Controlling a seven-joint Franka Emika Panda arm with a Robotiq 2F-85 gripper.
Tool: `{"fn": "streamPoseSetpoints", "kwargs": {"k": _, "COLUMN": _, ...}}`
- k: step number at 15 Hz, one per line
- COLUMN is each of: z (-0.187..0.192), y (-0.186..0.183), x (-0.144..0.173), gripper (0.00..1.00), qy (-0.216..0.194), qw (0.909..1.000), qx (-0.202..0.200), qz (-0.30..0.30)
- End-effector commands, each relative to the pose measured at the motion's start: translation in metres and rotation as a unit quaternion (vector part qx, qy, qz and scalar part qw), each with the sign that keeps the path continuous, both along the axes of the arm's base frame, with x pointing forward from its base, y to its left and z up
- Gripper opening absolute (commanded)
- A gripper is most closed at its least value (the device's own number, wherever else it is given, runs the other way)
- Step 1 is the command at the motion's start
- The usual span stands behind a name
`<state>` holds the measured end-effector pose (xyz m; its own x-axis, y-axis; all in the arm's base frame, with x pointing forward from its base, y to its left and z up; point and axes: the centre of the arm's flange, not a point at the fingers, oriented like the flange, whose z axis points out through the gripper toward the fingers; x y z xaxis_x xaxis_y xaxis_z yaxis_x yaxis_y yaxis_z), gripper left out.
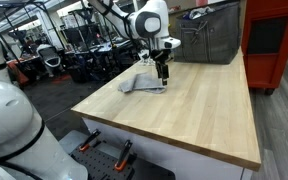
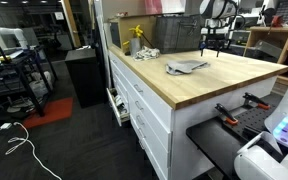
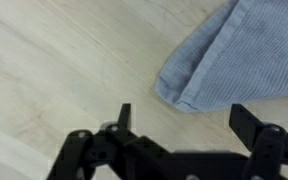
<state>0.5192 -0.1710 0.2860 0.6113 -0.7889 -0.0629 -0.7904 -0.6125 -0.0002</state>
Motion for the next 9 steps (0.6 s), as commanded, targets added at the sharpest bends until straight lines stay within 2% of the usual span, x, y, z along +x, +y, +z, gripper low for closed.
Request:
{"fn": "streamPoseSetpoints", "kwargs": {"k": 1, "z": 0.047, "y": -0.006, "x": -0.070, "gripper": 1.00, "qy": -0.010, "qw": 0.9997, "qx": -0.009, "qz": 0.020}}
{"fn": "streamPoseSetpoints", "kwargs": {"k": 6, "z": 0.089, "y": 0.015, "x": -0.129, "gripper": 1.00, "qy": -0.018, "qw": 0.9961, "qx": -0.007, "qz": 0.086}}
{"fn": "streamPoseSetpoints", "kwargs": {"k": 8, "z": 0.103, "y": 0.035, "x": -0.145, "gripper": 1.00, "qy": -0.020, "qw": 0.9911, "qx": -0.006, "qz": 0.132}}
{"fn": "streamPoseSetpoints", "kwargs": {"k": 9, "z": 0.111, "y": 0.047, "x": -0.150, "gripper": 1.00, "qy": -0.016, "qw": 0.9857, "qx": -0.006, "qz": 0.167}}
